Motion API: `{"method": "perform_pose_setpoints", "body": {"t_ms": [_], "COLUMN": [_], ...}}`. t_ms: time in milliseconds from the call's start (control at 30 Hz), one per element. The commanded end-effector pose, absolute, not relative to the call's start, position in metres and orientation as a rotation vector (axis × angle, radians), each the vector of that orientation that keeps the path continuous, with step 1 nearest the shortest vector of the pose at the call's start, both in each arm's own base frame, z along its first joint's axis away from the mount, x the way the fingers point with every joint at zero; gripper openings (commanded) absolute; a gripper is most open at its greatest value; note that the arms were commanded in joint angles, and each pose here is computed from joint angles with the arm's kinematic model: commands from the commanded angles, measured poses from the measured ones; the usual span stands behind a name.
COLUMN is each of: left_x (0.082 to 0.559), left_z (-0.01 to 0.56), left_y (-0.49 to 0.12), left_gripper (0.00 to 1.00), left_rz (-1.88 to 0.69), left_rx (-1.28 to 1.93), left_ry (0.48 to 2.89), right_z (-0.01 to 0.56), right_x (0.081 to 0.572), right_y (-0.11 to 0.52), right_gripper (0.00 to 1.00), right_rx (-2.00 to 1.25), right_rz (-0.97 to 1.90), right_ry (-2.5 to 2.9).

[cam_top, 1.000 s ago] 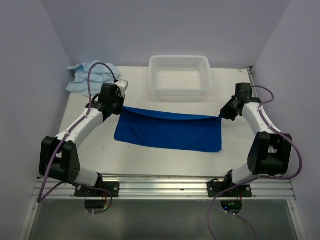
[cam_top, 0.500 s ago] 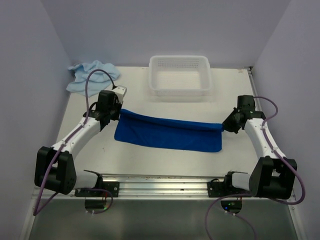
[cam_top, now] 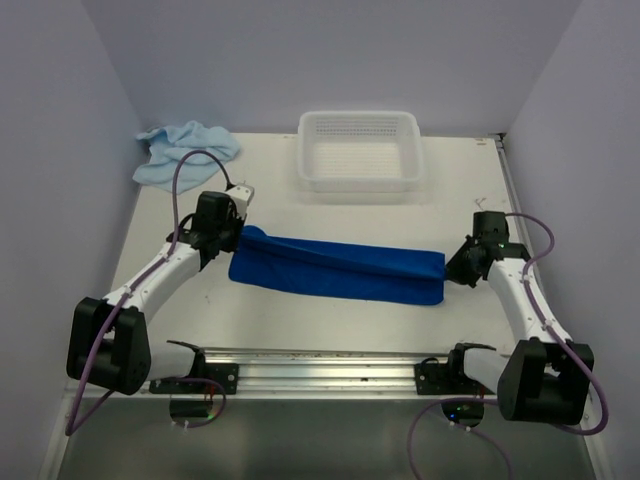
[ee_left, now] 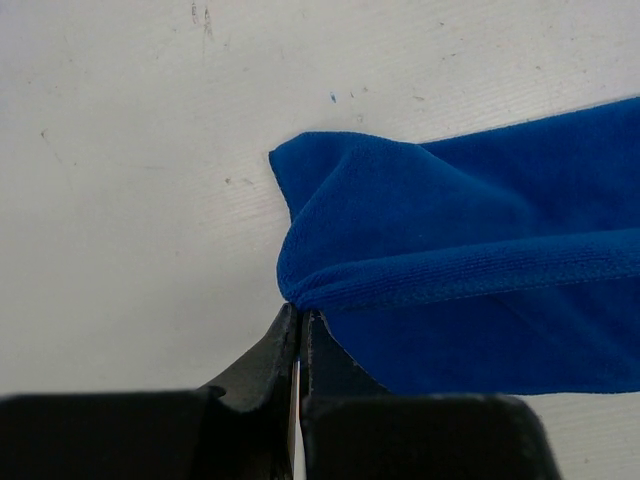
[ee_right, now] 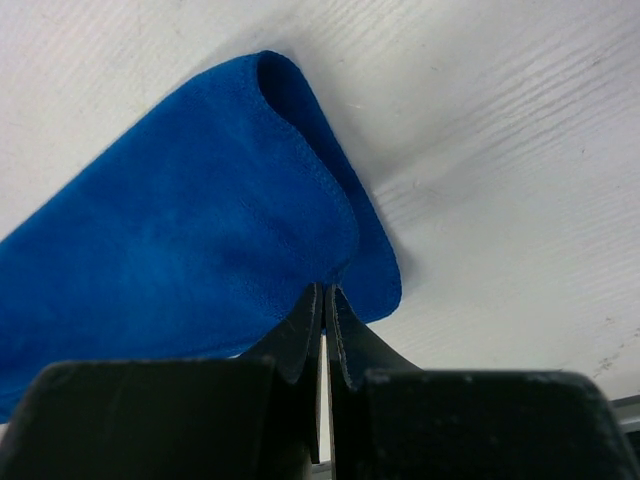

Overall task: Roll the towels
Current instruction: Fold the towel

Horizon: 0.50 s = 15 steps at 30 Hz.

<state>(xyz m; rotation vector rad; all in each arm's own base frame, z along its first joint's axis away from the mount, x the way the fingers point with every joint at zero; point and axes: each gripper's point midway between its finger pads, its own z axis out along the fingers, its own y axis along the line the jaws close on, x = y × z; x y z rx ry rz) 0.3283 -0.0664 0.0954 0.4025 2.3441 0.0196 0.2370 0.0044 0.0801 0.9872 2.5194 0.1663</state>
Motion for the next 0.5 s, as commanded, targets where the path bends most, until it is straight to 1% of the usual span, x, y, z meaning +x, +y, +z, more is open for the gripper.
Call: {"method": "perform_pose_setpoints", "body": {"t_ms": [0,367,400,467], "left_x": [0.333,0.328,0.328,0.328], "left_z": [0.107,0.105,0.107,0.110], "left_y": [-0.070,-0.070,-0.070,-0.072], "left_gripper": [0.00,0.00,0.04,0.05], "left_rz": [-0.002,0.006,0.004,-0.003], "left_rx": [0.405,0.388,0.384,0.377], "left_ry": [2.296,2.312,2.304,2.298], "right_z": [0.078,0.057,0.058,0.060], "right_x": [0.240,0.235,0.235,0.236], "right_y": [0.001,0.004,0.007,0.009], "right_gripper": [0.00,0.01,0.02,0.05], "right_rx": [0.961,0.952,0.946,0.936], "right_rz": [0.153,0.160,0.189,0.201], "right_ry": [2.503,2.533,2.536,2.535]}}
